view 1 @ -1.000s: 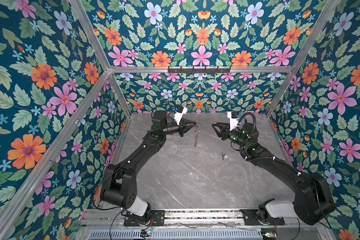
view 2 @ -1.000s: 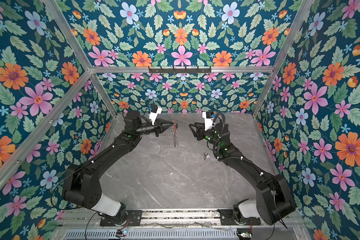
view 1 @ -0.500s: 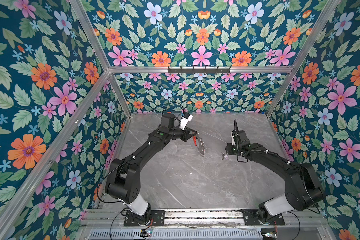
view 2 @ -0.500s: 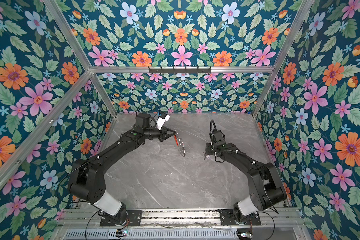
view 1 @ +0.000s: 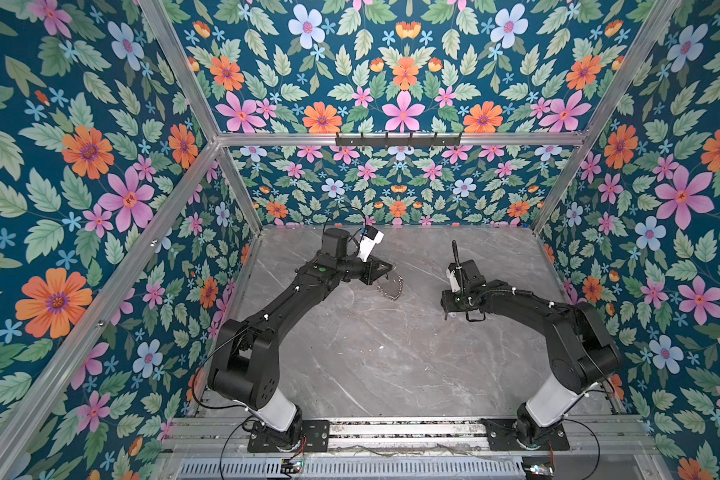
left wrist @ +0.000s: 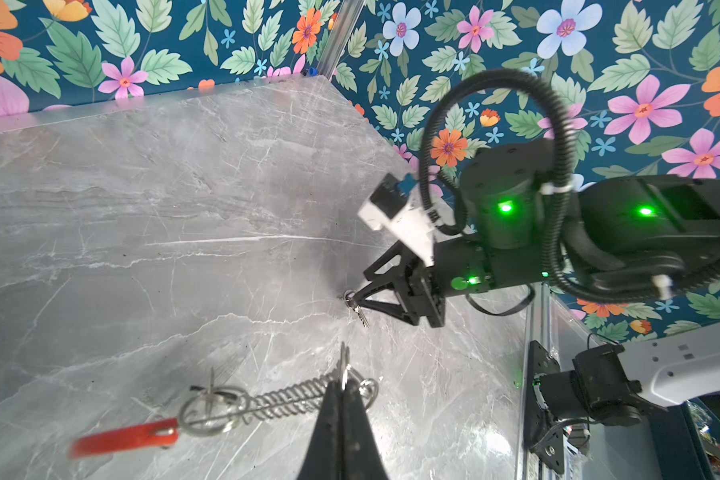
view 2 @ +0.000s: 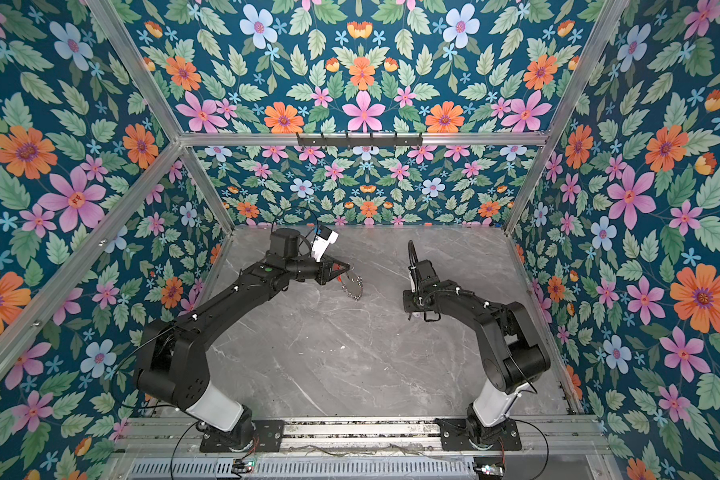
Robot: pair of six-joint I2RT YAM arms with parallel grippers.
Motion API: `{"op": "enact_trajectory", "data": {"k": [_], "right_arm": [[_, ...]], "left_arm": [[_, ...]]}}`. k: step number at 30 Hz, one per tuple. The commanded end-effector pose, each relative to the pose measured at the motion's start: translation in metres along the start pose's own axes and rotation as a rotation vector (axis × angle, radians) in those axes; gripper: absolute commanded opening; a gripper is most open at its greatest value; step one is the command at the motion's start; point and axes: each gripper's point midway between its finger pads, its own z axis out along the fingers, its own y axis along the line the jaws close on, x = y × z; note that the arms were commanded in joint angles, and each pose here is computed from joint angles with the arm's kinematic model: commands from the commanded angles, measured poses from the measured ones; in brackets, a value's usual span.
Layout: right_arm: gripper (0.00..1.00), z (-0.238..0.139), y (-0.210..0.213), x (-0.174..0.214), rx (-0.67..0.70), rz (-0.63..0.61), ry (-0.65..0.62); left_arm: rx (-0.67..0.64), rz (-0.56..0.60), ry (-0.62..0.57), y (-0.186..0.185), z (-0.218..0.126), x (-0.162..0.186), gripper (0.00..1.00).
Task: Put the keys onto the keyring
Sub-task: 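Release the keyring with the right gripper, moving it over the key, while left holds, then lower the right gripper and grasp the lilac-tagged key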
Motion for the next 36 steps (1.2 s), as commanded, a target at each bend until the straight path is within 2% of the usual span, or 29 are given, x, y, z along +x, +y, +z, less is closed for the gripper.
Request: {"op": "enact_trajectory", "data": {"k": [1, 8, 11, 16, 23, 27, 32, 36], "right_arm": [[0.50, 0.003, 0.001, 0.001, -0.001, -0.019, 0.034], [0.59, 0.002, -0.019, -0.005, -0.064, 0.228, 0.011], [0.61, 0.005, -0.024, -0.002, -0.080, 0.283, 0.037], [0.61, 0.013, -0.012, 0.011, -0.156, 0.316, 0.091], [0.61, 0.008, 0.007, 0.018, -0.281, 0.377, 0.073], [0.61, 0.002, 0.017, 0.016, -0.307, 0.385, 0.056], [0.60, -0.005, 0.018, 0.011, -0.293, 0.385, 0.031], [0.56, -0.020, -0.003, 0.006, -0.135, 0.337, -0.031]], "left_arm": [[0.025, 0.034, -0.020, -0.005, 0.000, -0.008, 0.00], [0.042, 0.028, -0.014, -0.007, 0.001, -0.010, 0.00], [0.049, 0.028, -0.012, -0.008, 0.001, -0.010, 0.00], [0.064, 0.026, -0.013, -0.010, 0.001, -0.009, 0.00], [0.068, 0.028, -0.014, -0.011, 0.003, -0.010, 0.00], [0.072, 0.028, -0.015, -0.014, 0.003, -0.011, 0.00], [0.069, 0.032, -0.017, -0.017, 0.001, -0.011, 0.00], [0.061, 0.033, -0.016, -0.017, -0.001, -0.009, 0.00]]}}
